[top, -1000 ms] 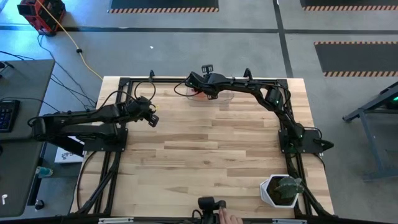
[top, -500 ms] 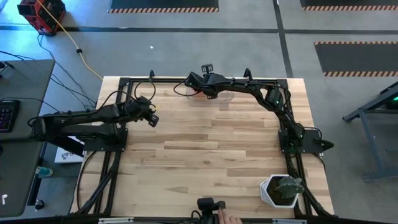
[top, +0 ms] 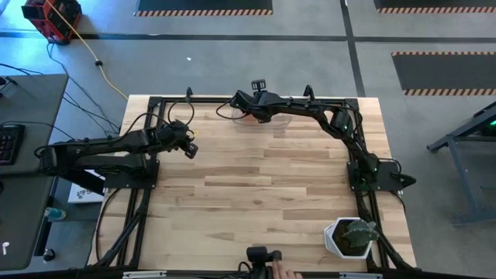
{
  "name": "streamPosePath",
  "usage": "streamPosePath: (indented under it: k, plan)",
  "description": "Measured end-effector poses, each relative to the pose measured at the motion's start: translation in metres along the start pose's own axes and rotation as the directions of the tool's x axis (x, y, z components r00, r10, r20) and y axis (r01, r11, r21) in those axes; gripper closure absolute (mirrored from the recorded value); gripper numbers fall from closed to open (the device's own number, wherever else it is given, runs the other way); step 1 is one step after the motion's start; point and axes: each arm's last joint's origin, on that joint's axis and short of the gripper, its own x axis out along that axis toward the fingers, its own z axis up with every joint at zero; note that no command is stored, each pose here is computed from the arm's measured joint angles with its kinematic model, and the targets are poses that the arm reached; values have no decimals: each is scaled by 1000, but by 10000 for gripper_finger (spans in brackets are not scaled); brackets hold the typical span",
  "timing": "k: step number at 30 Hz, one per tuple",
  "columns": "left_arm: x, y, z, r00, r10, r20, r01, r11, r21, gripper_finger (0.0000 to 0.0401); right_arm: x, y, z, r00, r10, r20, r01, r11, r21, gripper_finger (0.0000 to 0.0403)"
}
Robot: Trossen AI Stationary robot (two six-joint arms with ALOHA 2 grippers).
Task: Nest measuring cups in basket
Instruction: Put the nested measuring cups into the bin, then return to Home Position
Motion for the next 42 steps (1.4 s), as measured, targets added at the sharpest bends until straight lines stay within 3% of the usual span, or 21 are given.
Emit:
streamPosePath:
  k: [9, 20, 33, 42]
  plan:
    - [0, 0, 0, 1000, -7, -3, 7, 1000, 0, 327, -1, 2, 1, 999, 38, 27, -37, 999, -17, 338]
    - [0, 0, 0, 1000, -7, -3, 7, 1000, 0, 327, -2, 5, -1, 999, 48, 3, -48, 999, 3, 283]
    - [0, 0, 0, 1000, -6, -6, 6, 1000, 2, 327, -14, 15, 1, 999, 33, -29, -34, 998, -55, 281]
    - [0, 0, 0, 1000, -5, -7, 5, 1000, 3, 327, -20, 22, 2, 996, 93, -5, -94, 995, -44, 281]
